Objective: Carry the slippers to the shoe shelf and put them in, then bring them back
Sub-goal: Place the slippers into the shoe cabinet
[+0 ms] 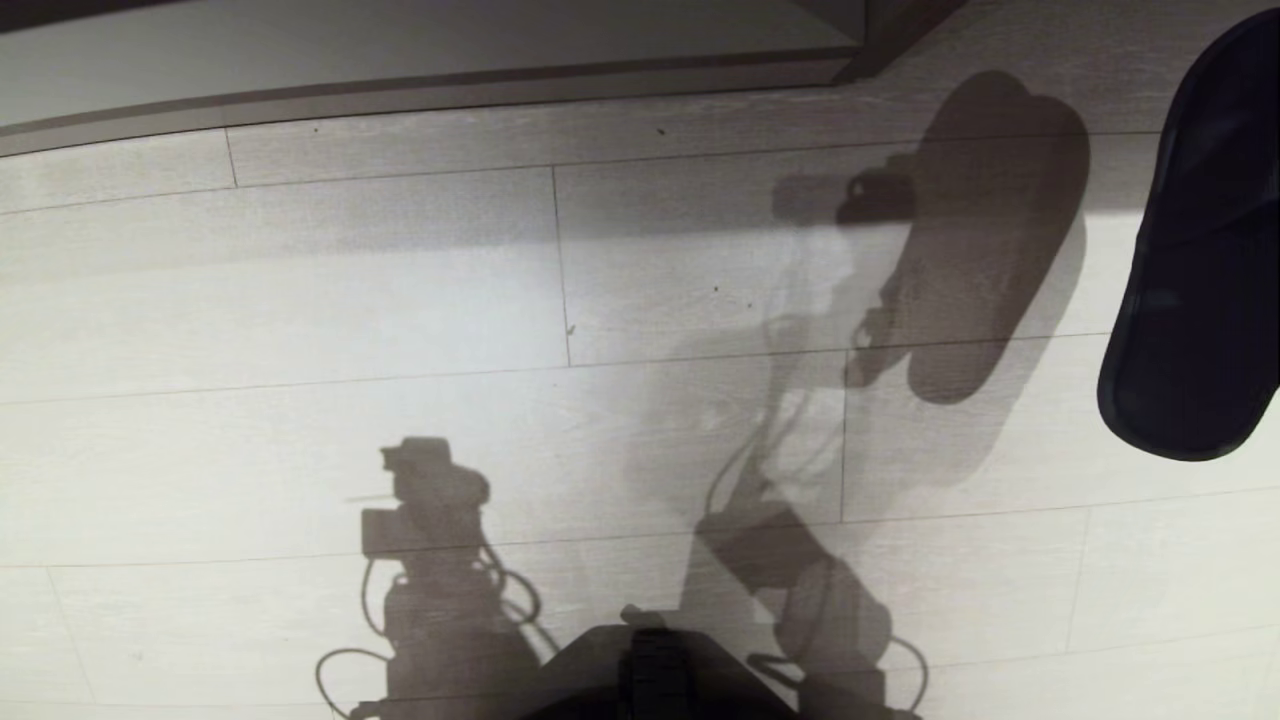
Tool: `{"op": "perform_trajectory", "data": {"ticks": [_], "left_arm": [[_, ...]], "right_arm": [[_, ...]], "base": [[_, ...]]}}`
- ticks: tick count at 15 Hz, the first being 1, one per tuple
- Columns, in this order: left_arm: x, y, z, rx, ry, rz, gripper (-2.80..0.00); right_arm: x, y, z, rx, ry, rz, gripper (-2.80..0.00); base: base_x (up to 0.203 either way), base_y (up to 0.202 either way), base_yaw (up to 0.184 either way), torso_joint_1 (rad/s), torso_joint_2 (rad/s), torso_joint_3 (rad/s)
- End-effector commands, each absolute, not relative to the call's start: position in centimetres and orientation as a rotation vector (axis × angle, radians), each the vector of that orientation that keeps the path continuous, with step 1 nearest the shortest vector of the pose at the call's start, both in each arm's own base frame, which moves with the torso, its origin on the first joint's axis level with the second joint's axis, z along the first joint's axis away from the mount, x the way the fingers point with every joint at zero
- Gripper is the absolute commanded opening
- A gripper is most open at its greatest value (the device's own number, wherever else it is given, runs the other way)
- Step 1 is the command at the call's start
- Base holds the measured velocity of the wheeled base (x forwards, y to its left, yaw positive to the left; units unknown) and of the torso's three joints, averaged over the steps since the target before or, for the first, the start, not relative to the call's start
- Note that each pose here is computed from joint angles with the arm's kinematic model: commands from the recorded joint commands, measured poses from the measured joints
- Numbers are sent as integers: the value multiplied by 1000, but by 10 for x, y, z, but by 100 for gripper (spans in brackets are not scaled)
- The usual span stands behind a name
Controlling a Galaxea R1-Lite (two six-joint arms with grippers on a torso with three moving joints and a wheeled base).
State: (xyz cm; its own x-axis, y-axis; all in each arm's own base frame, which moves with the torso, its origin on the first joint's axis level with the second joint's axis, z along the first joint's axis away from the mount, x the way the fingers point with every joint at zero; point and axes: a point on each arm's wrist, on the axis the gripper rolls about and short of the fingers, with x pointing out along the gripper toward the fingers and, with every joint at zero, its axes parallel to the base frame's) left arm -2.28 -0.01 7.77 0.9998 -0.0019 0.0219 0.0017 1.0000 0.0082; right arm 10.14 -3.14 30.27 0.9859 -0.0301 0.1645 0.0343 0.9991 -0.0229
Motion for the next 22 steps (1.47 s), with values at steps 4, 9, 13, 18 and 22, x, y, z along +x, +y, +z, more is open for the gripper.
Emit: {"op": "perform_trajectory", "data": {"ticks": [4,9,13,18,22], "left_arm": [[-22,0,76,8,-16,-1,-280],[-22,0,76,8,-14,-1,-280],[-22,0,76,8,-14,-1,-280],[-22,0,76,8,-15,-1,-280],[-22,0,76,8,-14,-1,-280]], "right_arm": [[36,-4,294,-33,-168,39,-280],[-15,10,269,-30,-190,62,-280],[-31,4,249,-26,-166,34,-280],[-35,2,187,-57,-94,-25,-280],[-32,1,138,-81,-27,9,-280]], "base": [[0,0,0,0,0,0],[0,0,0,0,0,0],[0,0,0,0,0,0],[0,0,0,0,0,0],[0,0,0,0,0,0]]}}
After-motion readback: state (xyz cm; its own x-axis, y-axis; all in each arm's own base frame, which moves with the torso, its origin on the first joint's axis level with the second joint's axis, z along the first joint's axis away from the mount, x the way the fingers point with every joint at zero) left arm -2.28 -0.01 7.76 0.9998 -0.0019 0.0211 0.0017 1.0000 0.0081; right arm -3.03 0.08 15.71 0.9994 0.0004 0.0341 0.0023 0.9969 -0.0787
